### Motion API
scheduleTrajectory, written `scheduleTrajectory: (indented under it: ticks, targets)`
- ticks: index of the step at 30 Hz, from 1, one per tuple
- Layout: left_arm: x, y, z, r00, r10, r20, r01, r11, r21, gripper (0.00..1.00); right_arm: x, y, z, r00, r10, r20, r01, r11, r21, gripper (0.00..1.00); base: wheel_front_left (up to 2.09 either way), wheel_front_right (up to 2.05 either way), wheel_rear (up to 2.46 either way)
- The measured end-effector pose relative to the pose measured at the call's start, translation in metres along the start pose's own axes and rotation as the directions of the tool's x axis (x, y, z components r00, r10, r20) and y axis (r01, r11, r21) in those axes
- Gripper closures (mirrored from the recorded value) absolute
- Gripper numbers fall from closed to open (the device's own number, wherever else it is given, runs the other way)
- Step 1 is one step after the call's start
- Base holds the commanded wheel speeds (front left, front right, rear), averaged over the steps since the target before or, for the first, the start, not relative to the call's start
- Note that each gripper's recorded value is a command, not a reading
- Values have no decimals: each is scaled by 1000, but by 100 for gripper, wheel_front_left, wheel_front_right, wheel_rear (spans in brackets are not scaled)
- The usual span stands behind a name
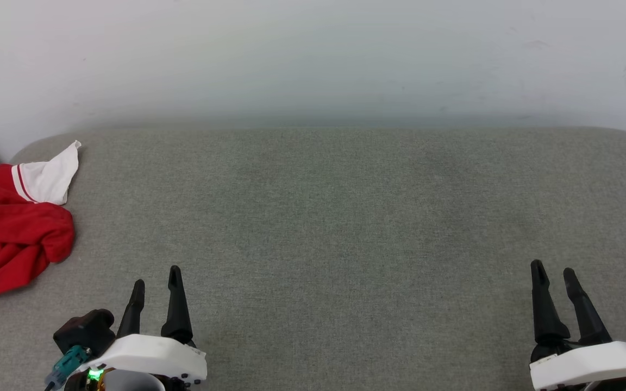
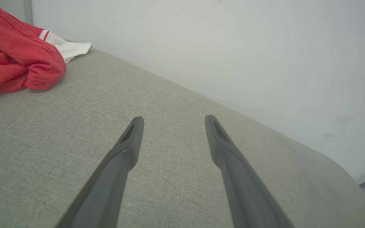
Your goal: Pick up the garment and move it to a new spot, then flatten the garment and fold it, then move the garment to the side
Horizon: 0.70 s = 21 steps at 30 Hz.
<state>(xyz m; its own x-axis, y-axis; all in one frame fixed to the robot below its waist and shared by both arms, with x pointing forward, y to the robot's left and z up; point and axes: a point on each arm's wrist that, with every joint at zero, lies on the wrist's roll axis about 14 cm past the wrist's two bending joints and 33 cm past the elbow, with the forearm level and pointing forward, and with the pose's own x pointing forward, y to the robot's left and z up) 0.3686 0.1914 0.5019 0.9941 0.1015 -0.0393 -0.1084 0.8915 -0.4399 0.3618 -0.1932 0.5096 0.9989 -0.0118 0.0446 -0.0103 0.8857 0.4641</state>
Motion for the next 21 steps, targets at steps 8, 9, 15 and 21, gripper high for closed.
scheduleTrajectory:
  ticks: [8,9,15,21]
  targets:
    - [-4,-3,0,1000,-15,16,13,996,88,0,-1,3,0,1000,17,5,-16,996,-89,0,0,0,0]
    - [-4,-4,0,1000,-20,17,18,995,100,0,-1,4,1,1000,19,8,-18,995,-99,0,0,0,0]
    - [-5,-8,1,999,-39,36,32,985,170,0,-4,6,-1,999,33,4,-32,986,-166,0,0,0,0]
    - [-6,-10,3,997,-54,50,41,974,224,0,-4,8,0,999,46,11,-43,975,-218,0,0,0,0]
